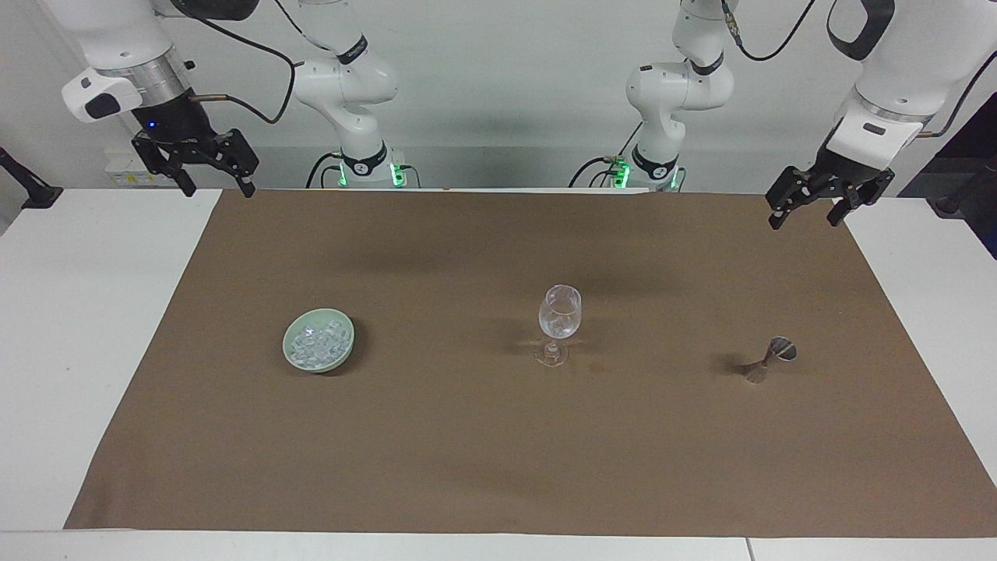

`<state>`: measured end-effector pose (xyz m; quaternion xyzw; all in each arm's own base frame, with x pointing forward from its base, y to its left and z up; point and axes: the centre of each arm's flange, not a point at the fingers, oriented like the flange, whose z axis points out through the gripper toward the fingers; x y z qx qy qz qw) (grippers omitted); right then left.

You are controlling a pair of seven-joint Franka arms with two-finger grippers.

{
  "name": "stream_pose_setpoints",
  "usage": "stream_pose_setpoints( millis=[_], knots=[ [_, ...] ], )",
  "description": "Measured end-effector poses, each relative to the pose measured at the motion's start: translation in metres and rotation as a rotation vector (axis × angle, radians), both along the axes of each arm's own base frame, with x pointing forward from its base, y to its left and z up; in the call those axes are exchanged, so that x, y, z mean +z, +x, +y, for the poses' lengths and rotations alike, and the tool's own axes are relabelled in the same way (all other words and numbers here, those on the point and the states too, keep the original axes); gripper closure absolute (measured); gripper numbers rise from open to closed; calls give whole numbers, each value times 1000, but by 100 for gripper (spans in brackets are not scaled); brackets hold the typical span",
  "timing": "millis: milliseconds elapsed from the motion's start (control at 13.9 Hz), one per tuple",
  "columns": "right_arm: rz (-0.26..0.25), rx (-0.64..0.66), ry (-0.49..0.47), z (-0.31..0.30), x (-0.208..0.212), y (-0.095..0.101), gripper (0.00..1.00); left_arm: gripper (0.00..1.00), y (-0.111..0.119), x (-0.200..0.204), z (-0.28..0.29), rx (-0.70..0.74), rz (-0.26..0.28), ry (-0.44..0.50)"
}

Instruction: Pour wine and add ice with both arms

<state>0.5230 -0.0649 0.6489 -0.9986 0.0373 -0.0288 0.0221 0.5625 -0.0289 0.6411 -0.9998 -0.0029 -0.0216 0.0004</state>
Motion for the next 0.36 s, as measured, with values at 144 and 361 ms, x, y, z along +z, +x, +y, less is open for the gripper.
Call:
stream_pose_setpoints(
  millis=[144, 361],
  knots=[
    [0, 0, -2, 0, 0, 0, 0, 0, 0, 0, 0, 0, 0, 1],
    [2, -1, -14, -2, 0, 0, 0, 0, 0, 0, 0, 0, 0, 2]
  ],
)
